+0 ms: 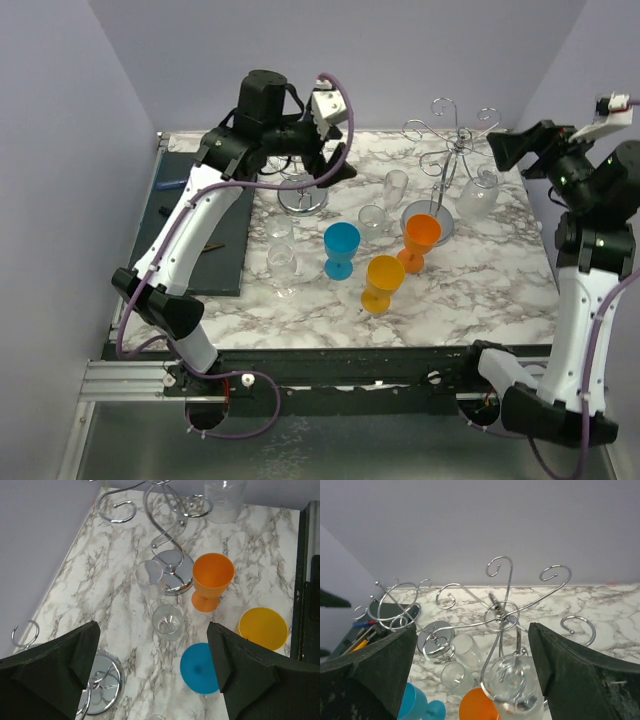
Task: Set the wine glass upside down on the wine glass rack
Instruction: Adjust the wine rack at the center of the board.
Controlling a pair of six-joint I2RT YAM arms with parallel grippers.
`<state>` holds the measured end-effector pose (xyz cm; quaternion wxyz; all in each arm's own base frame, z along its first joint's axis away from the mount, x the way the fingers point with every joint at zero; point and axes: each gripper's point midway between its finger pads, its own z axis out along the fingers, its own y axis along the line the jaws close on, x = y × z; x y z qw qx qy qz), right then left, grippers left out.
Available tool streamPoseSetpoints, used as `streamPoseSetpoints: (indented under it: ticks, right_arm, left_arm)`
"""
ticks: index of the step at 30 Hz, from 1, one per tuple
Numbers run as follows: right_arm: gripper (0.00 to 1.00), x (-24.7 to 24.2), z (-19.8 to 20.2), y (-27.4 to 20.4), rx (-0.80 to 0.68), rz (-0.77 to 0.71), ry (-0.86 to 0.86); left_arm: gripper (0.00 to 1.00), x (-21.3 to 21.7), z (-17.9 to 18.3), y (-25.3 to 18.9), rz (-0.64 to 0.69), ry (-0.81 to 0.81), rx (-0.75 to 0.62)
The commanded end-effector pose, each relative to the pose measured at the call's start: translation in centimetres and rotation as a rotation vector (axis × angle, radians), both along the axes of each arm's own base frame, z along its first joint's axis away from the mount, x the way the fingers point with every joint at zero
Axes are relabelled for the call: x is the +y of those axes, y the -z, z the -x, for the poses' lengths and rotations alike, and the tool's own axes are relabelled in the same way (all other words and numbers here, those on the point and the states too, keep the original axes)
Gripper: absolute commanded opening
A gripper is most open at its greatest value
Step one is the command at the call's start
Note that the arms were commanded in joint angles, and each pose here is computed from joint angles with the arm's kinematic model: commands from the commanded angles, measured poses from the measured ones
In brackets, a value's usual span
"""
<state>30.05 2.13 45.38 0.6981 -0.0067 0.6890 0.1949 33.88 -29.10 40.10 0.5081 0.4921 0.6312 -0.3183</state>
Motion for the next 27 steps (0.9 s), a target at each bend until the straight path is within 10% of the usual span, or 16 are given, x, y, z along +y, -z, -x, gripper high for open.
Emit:
streamPoseSetpoints:
  ticks: [1,13,27]
  right_arm:
    - [0.98,-2.5,-4.5,1.9,0.168,-0.103,0.096]
    - [0.73,-6.6,-13.2,3.3,0.229,-0.095,0.192]
    - [0.70,-8.1,-16.9,6.6,0.256,-0.066,0.207]
  left_arm:
    - [0.96,-3.2,1.4,0.7,-0.106,0.092,-0.112]
    - [0.83,-11.0,3.6,1.4,-0.217,0.293,-0.570]
    - [0.55,-17.0,2.8,0.4,-0.183,0.272,-0.780]
